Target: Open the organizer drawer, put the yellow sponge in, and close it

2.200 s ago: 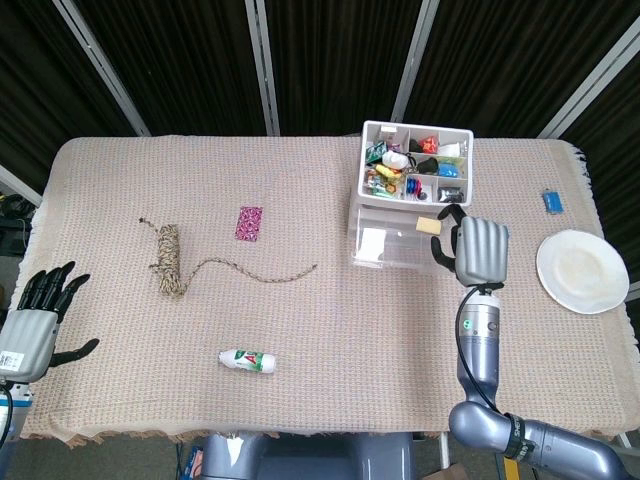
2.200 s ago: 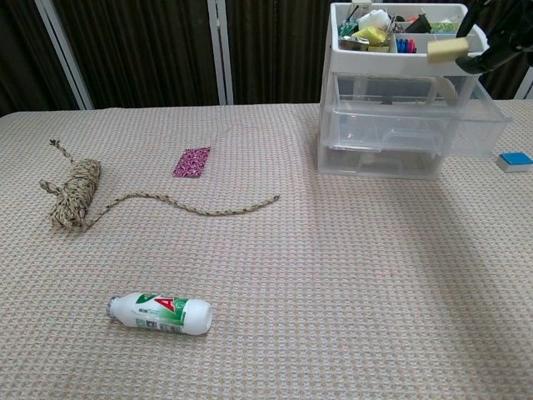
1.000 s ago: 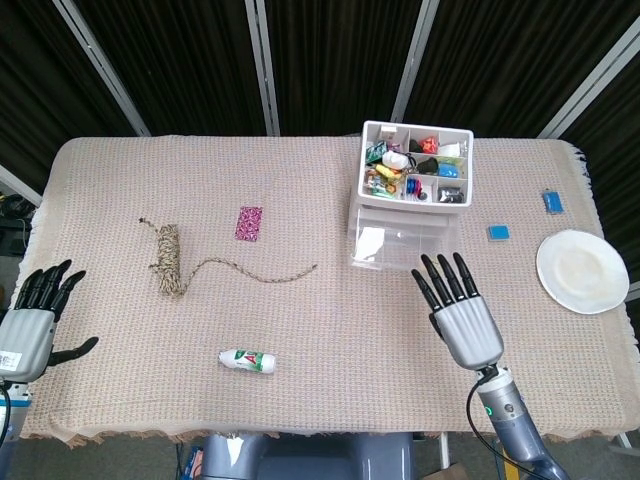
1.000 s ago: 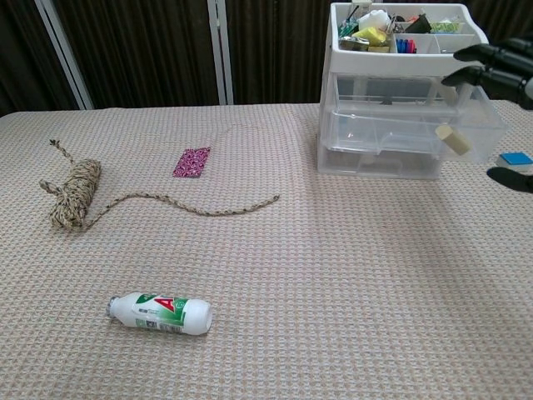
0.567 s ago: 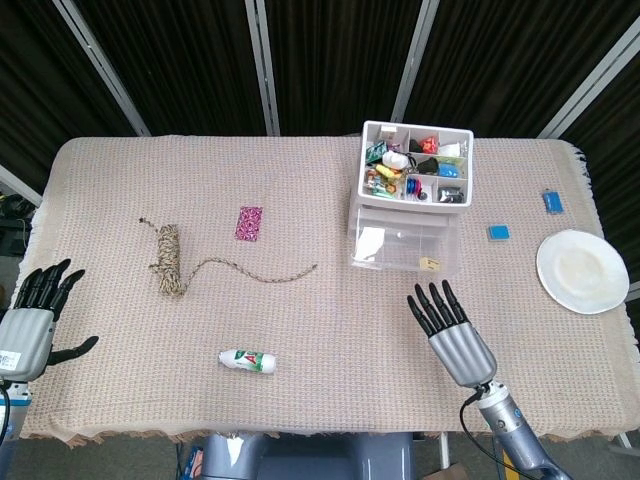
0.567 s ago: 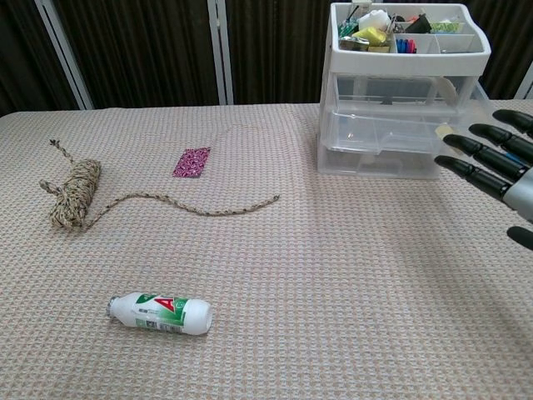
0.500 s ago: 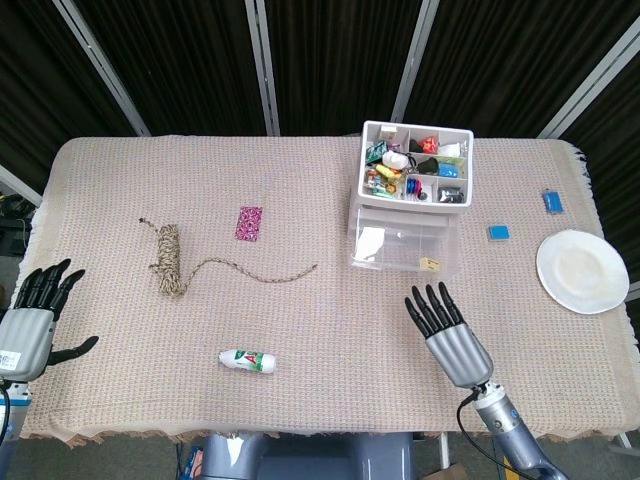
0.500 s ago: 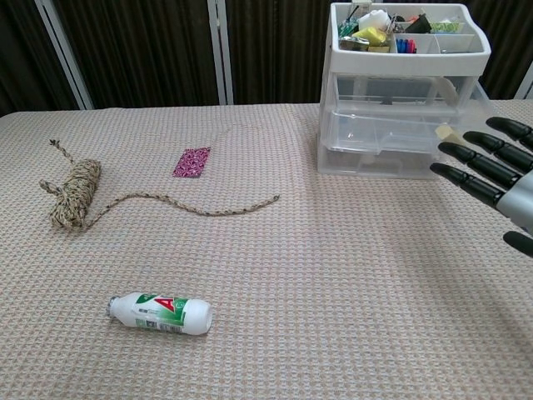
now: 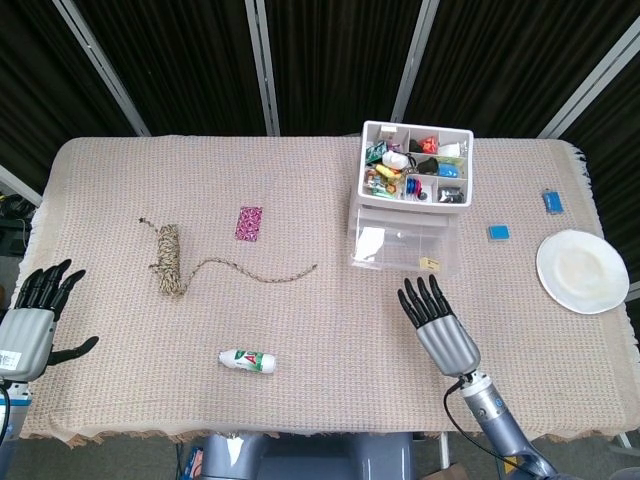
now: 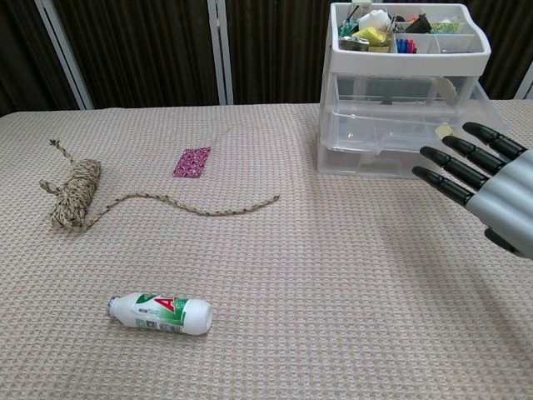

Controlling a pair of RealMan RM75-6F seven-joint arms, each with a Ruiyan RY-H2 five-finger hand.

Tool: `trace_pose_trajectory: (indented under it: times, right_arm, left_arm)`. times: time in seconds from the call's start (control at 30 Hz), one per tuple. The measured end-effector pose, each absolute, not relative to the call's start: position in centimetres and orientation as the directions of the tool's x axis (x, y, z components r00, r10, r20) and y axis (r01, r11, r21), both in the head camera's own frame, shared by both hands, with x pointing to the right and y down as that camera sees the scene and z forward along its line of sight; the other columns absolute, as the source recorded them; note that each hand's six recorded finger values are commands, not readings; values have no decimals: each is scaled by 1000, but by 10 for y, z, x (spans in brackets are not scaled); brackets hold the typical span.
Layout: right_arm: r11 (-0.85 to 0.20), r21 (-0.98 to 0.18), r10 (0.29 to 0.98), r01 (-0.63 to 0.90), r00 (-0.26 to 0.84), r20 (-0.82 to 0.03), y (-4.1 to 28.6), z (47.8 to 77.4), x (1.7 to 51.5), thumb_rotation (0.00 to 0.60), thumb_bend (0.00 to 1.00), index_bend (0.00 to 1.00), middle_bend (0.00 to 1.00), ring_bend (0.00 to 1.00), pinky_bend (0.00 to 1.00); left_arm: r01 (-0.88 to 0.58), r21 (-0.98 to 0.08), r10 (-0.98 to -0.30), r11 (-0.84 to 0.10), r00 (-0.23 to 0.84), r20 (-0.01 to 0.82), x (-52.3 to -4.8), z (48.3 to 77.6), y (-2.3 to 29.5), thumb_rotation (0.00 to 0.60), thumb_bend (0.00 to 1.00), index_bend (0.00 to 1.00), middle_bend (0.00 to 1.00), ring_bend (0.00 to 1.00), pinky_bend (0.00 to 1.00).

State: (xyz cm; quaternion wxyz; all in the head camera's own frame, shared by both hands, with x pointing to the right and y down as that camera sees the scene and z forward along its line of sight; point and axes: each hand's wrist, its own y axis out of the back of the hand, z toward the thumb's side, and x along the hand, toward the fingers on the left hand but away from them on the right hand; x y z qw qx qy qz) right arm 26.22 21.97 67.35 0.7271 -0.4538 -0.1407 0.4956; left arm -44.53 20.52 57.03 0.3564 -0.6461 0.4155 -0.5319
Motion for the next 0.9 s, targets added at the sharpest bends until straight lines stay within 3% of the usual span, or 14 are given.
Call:
trace_pose_trajectory:
  times: [0.9]
  right_arm:
    - [94,-782,882,-617,415,-222,172,683,234,600,201,40,0,0,0]
  left_arm:
    - [-168,-898,-913,-408,82,399,-446,571,205,600,179,97,0,0,0]
